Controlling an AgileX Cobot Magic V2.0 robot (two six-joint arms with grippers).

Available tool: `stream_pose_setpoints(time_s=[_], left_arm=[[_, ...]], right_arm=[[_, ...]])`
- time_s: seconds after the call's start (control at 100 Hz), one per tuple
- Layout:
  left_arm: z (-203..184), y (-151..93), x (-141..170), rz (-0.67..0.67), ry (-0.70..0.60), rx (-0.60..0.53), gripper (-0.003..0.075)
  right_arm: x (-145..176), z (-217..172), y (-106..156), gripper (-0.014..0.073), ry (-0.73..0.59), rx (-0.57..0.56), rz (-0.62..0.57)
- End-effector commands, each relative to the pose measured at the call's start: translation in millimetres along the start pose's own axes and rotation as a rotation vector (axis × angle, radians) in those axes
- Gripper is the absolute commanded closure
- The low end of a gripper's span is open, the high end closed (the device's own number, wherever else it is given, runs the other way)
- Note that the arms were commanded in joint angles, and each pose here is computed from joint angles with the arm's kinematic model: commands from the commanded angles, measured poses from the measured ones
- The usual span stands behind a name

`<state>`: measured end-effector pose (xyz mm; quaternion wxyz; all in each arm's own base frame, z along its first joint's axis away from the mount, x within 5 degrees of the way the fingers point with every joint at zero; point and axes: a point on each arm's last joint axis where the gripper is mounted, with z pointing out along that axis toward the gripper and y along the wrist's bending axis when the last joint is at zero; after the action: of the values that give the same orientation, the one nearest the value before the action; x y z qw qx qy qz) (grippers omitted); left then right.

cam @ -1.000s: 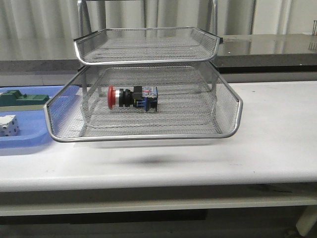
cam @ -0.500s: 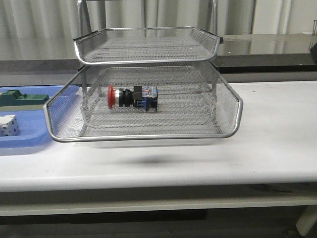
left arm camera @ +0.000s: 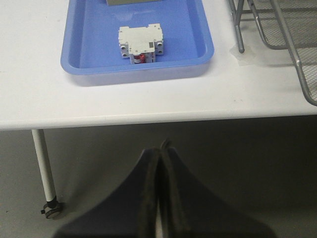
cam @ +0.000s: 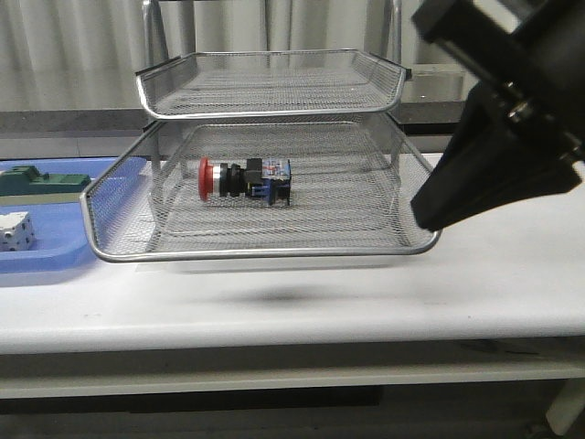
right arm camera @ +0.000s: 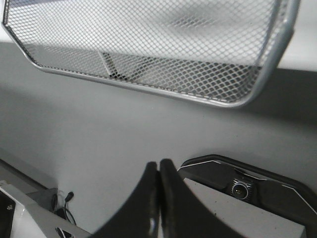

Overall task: Place button on rack with both arms
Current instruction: 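Bring the right gripper against the front rim of the middle tray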

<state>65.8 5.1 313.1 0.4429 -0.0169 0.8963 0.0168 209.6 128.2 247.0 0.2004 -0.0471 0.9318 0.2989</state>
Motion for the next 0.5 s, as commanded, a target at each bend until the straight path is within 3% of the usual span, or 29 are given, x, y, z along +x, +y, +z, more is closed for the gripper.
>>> stream_pose_setpoints(time_s=[0.0, 0.49], left_arm=[[-5.1, -0.2, -12.0, -0.009, -0.083, 0.005, 0.0741], [-5.1, -0.2, -12.0, -0.009, -0.083, 0.005, 0.0741]], right_arm=[[-9.6, 4.2, 9.9, 0.0664, -0.050, -0.033, 0.011], [1.6, 64.9, 16.3, 0.0664, 0.018, 0.003, 0.046]])
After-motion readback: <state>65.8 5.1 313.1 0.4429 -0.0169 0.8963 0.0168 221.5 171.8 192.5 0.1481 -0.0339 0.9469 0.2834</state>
